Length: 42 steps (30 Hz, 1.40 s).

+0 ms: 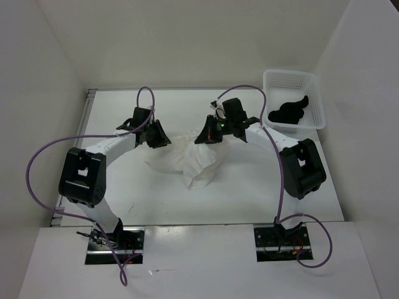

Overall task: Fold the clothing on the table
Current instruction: Fold the skirt

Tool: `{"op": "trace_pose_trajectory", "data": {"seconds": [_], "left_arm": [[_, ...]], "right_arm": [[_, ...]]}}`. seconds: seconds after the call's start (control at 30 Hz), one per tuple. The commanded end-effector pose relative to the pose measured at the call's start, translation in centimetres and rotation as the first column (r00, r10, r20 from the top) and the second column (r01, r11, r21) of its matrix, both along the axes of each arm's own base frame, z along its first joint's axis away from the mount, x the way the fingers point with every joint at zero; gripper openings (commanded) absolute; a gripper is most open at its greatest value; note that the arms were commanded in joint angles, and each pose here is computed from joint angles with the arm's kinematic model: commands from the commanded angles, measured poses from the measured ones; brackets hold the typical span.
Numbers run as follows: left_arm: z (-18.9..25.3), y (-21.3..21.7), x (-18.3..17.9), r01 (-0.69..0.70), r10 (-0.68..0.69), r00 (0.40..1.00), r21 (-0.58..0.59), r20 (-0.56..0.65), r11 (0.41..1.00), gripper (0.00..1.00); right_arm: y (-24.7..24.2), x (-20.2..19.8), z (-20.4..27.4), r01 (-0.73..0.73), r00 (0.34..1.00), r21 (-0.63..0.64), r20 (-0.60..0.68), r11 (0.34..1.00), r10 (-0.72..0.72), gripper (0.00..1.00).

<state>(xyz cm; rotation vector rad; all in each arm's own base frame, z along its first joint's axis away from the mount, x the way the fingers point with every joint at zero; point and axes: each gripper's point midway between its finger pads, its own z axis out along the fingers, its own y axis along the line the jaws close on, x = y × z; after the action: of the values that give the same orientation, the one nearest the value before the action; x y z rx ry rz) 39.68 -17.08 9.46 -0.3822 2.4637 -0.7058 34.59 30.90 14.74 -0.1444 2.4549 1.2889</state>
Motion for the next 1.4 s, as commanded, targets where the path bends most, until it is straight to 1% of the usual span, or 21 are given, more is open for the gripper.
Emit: {"op": "trace_pose_trajectory", "data": {"seconds": [0.0, 0.13, 0.23, 0.3, 0.33, 0.37, 0.43, 0.47, 0.53, 0.77, 0.8, 0.83, 0.87, 0.93, 0.97, 1.0, 1.13, 1.2, 1.27, 1.3, 1.37], "left_arm": [[-3.4, 3.2, -2.0, -0.086, 0.098, 0.992, 0.145, -0.077, 0.986, 0.35], [-4.9, 3.8, -2.5, -0.128, 0.142, 0.986, 0.153, -0.084, 0.98, 0.35], [-7.4, 3.3, -2.9, -0.1, 0.124, 0.98, 0.154, -0.157, 0.983, 0.31], [-8.4, 1.8, -2.5, -0.067, 0.083, 0.982, 0.099, -0.167, 0.993, 0.29], [-9.1, 1.0, -3.3, -0.041, 0.055, 0.982, 0.081, -0.179, 0.996, 0.27], [-9.0, -0.2, -3.1, -0.033, 0.037, 0.985, 0.024, -0.169, 0.999, 0.27], [-9.4, -1.7, -3.1, -0.006, 0.001, 0.986, -0.031, -0.164, 0.999, 0.27], [-9.7, -2.6, -3.5, 0.018, -0.033, 0.982, -0.08, -0.185, 0.997, 0.27], [-9.5, -3.6, -3.7, 0.042, -0.065, 0.98, -0.124, -0.187, 0.991, 0.26], [-9.6, -4.3, -4.4, 0.07, -0.092, 0.977, -0.115, -0.195, 0.991, 0.26], [-9.3, -4.3, -4.3, 0.071, -0.092, 0.978, -0.117, -0.186, 0.991, 0.26], [-9.4, -4.2, -4.5, 0.07, -0.092, 0.977, -0.115, -0.195, 0.991, 0.26], [-9.4, -4.2, -4.5, 0.07, -0.092, 0.977, -0.115, -0.195, 0.991, 0.26], [-8.6, -4.3, -4.3, 0.08, -0.099, 0.981, -0.116, -0.17, 0.99, 0.26], [-8.9, -4.2, -4.6, 0.079, -0.099, 0.979, -0.114, -0.178, 0.99, 0.26], [-8.5, -4.1, -4.6, 0.087, -0.105, 0.98, -0.111, -0.17, 0.99, 0.26], [-7.5, -3.5, -4.7, 0.083, -0.094, 0.984, -0.075, -0.153, 0.994, 0.26], [-7.3, -2.9, -5.3, 0.081, -0.088, 0.982, -0.048, -0.167, 0.996, 0.26], [-5.8, -1.4, -4.3, 0.038, -0.04, 0.991, -0.012, -0.127, 0.999, 0.26], [-5.3, -0.1, -4.1, 0.001, 0.0, 0.992, 0.004, -0.127, 1.0, 0.29], [-2.3, 1.8, -2.7, -0.089, 0.09, 0.995, 0.024, -0.039, 0.996, 0.35]], "right_arm": [[-0.3, 0.4, 3.0, 0.0, 0.996, 0.031, 0.093, 1.0, -0.002, 0.0], [-0.2, 0.3, 2.7, -0.008, 0.997, 0.032, 0.083, 0.999, 0.005, 0.0], [-0.2, 0.4, 2.9, -0.012, 0.996, 0.029, 0.09, 1.0, 0.009, 0.0], [-0.1, 0.4, 2.7, -0.019, 0.997, 0.029, 0.078, 0.999, 0.017, 0.0], [-0.1, 0.4, 2.7, -0.019, 0.997, 0.029, 0.078, 0.999, 0.017, 0.0], [0.3, 0.3, 3.1, -0.035, 0.995, 0.031, 0.097, 0.999, 0.031, 0.0], [1.1, 0.5, 2.8, -0.047, 0.995, 0.03, 0.093, 0.998, 0.044, 0.0], [1.6, 0.7, 3.2, -0.056, 0.993, 0.034, 0.104, 0.998, 0.052, 0.0], [2.4, 0.9, 3.2, -0.068, 0.994, 0.043, 0.094, 0.997, 0.063, 0.0], [6.2, 2.8, 2.2, -0.105, 0.991, 0.055, 0.087, 0.993, 0.1, 0.0], [6.3, 3.1, 1.7, -0.104, 0.992, 0.05, 0.075, 0.993, 0.1, 0.1], [6.9, 3.1, 1.2, -0.113, 0.992, 0.047, 0.069, 0.992, 0.11, 0.24], [7.1, 3.7, 0.1, -0.105, 0.993, 0.033, 0.051, 0.994, 0.104, 0.47], [7.4, 4.1, -0.7, -0.105, 0.994, 0.025, 0.035, 0.994, 0.104, 0.53], [7.6, 4.7, -0.6, -0.098, 0.994, 0.024, 0.046, 0.995, 0.097, 0.73], [7.7, 4.9, -1.4, -0.098, 0.995, 0.019, 0.035, 0.995, 0.097, 0.73], [8.3, 5.8, 0.8, -0.105, 0.989, 0.049, 0.113, 0.993, 0.098, 0.76], [8.4, 6.1, 4.5, -0.11, 0.975, 0.091, 0.202, 0.99, 0.09, 0.76], [8.0, 5.7, 5.8, -0.101, 0.97, 0.098, 0.233, 0.99, 0.076, 0.76], [7.8, 5.9, 7.1, -0.087, 0.959, 0.11, 0.278, 0.99, 0.053, 0.76], [7.1, 4.7, 10.5, -0.096, 0.937, 0.146, 0.347, 0.985, 0.04, 0.76]]}}
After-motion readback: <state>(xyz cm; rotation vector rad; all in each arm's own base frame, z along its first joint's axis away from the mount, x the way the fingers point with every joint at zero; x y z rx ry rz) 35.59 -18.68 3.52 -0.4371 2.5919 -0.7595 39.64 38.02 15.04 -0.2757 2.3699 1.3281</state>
